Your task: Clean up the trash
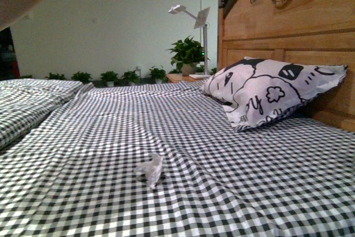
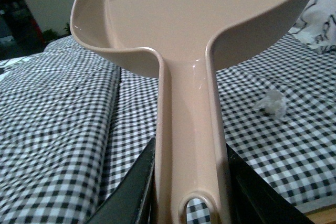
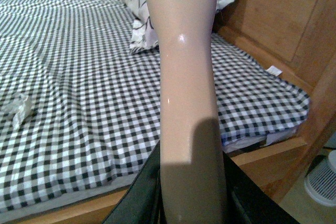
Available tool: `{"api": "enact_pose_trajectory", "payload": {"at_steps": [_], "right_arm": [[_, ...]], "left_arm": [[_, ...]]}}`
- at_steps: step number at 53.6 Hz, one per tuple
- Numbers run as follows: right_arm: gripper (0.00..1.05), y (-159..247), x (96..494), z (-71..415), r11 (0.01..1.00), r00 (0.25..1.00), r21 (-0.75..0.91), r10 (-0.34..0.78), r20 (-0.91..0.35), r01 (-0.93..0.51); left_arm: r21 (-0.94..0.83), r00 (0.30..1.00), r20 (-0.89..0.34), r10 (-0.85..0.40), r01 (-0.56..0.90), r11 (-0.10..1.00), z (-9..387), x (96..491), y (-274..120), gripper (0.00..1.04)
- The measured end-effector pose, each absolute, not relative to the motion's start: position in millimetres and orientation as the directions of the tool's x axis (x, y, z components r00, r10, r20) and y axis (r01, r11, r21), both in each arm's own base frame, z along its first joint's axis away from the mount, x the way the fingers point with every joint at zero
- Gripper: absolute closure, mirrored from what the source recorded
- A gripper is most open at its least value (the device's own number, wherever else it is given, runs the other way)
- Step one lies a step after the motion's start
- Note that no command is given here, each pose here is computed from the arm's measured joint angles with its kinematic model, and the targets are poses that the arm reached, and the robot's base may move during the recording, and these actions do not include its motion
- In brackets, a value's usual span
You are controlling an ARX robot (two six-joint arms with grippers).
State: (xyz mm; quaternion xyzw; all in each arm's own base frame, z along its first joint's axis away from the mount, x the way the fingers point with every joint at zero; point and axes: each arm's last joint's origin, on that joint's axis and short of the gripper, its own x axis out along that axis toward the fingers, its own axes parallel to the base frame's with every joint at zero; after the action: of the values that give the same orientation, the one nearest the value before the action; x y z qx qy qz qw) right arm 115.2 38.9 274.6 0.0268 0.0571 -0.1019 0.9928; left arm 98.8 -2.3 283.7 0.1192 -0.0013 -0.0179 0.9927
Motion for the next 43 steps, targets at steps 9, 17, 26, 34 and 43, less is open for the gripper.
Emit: {"api": "enact_pose_trajectory", "payload": {"at_steps": [9,17,26,34,43], "right_arm": [[0.84,38.6,115.9,274.2,0.974,0.969,0.038,-0.216,-0.122,0.222],[0.84,38.0,114.6,275.0,0.975,0.97,0.044,-0.212,-0.115,0.218],[0.84,38.0,114.7,275.0,0.974,0.97,0.043,-0.215,-0.116,0.221],[0.84,38.0,114.7,275.0,0.974,0.97,0.043,-0.216,-0.115,0.222],[0.84,38.0,114.7,275.0,0.974,0.97,0.043,-0.214,-0.116,0.221]], "left_arm": [[0.236,0.998,-0.002,-0.061,0.059,0.97,283.6,98.9,-3.1,0.76],[0.236,0.999,-0.002,-0.048,0.048,0.971,283.6,98.9,-2.7,0.76],[0.194,0.993,-0.104,-0.061,0.08,0.978,283.5,99.5,-2.5,0.76],[0.097,0.911,-0.403,-0.092,0.143,0.985,280.9,102.7,10.2,0.76],[0.153,0.9,-0.423,-0.101,0.181,0.972,290.2,121.2,35.6,0.76]]}}
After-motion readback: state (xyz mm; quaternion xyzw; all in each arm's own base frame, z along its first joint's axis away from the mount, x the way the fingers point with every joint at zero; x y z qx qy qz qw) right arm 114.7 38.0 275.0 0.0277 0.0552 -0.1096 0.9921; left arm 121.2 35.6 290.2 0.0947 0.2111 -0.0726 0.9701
